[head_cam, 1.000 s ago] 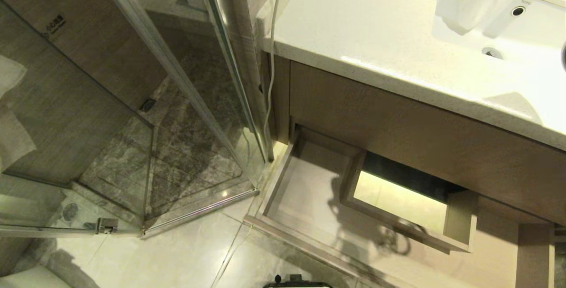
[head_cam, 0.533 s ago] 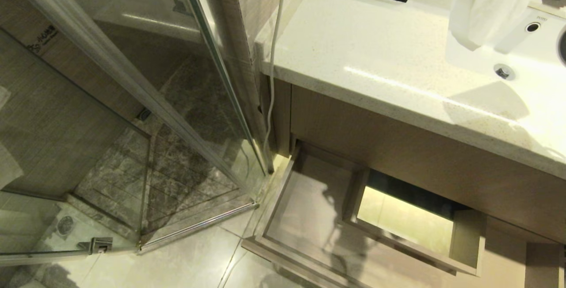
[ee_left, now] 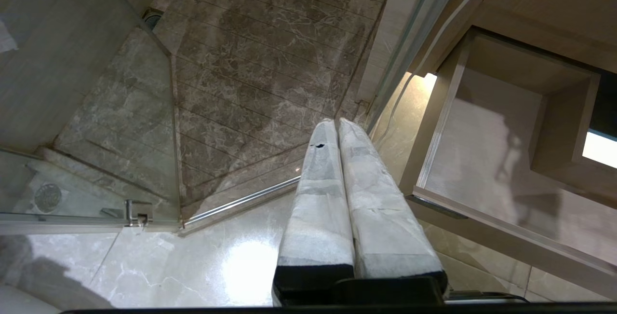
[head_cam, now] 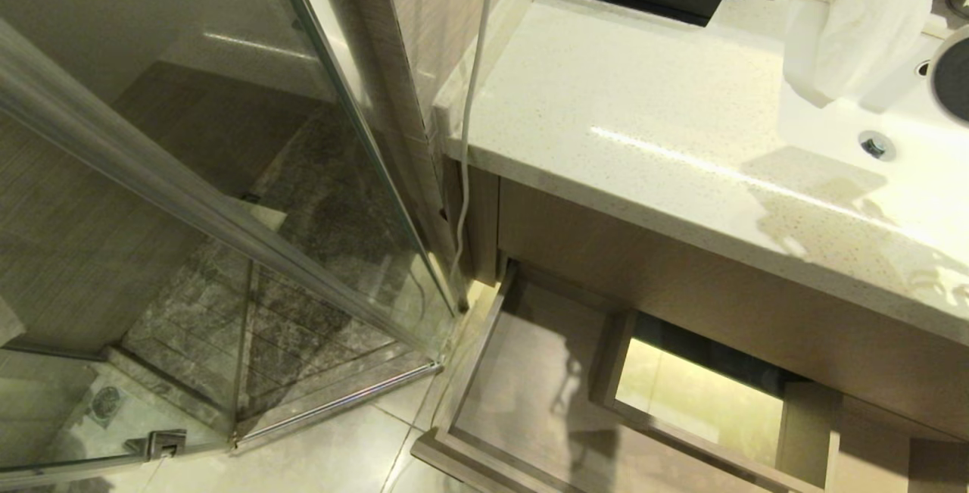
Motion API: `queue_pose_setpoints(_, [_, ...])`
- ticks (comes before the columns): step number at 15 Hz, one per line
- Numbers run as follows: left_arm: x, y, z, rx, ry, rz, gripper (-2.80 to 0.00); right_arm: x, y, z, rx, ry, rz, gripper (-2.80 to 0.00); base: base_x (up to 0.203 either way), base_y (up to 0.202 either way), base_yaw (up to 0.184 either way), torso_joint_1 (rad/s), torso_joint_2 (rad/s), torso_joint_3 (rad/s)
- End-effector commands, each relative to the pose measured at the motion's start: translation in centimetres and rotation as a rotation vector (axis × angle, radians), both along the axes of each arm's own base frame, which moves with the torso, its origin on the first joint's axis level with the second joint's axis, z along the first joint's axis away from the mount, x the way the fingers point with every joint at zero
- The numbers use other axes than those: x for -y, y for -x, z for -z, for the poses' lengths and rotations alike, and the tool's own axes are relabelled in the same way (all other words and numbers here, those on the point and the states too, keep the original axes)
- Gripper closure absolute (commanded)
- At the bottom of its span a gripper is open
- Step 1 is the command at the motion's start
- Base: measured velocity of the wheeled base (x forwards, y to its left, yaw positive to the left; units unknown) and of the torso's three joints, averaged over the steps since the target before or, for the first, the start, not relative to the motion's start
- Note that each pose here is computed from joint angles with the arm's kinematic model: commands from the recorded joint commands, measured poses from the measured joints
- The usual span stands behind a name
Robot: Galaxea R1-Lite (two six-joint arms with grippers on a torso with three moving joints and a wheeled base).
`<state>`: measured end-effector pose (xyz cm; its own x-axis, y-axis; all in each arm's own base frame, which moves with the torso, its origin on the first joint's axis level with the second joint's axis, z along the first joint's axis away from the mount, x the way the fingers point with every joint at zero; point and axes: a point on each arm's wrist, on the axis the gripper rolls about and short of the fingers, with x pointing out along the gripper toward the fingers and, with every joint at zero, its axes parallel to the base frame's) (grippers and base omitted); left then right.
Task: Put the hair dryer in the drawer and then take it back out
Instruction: Place it on the countertop
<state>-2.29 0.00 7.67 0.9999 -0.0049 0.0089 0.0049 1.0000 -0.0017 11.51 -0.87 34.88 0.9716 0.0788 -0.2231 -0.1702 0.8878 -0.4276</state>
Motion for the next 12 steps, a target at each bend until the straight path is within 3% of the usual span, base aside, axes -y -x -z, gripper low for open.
queue_pose_setpoints(1, [0.0, 0.0, 0.0, -0.001, 0.0, 0.0, 0.0, -0.4, -1.5, 0.3, -0.043, -0.002, -0.047, 0.0, 0.0, 0.0, 0.0, 0.0, 0.0, 0.0])
queue_pose_setpoints(6, [0.0, 0.0, 0.0, -0.001, 0.001, 0.0, 0.0, -2.7, -6.0, 0.2, -0.12, -0.007, -0.204, 0.0, 0.0, 0.0, 0.0, 0.0, 0.0, 0.0])
queue_pose_setpoints(12, [0.0, 0.0, 0.0, -0.001, 0.001, 0.0, 0.0, -4.6, -12.0, -0.4, -0.128, -0.004, -0.272, 0.0, 0.0, 0.0, 0.0, 0.0, 0.0, 0.0])
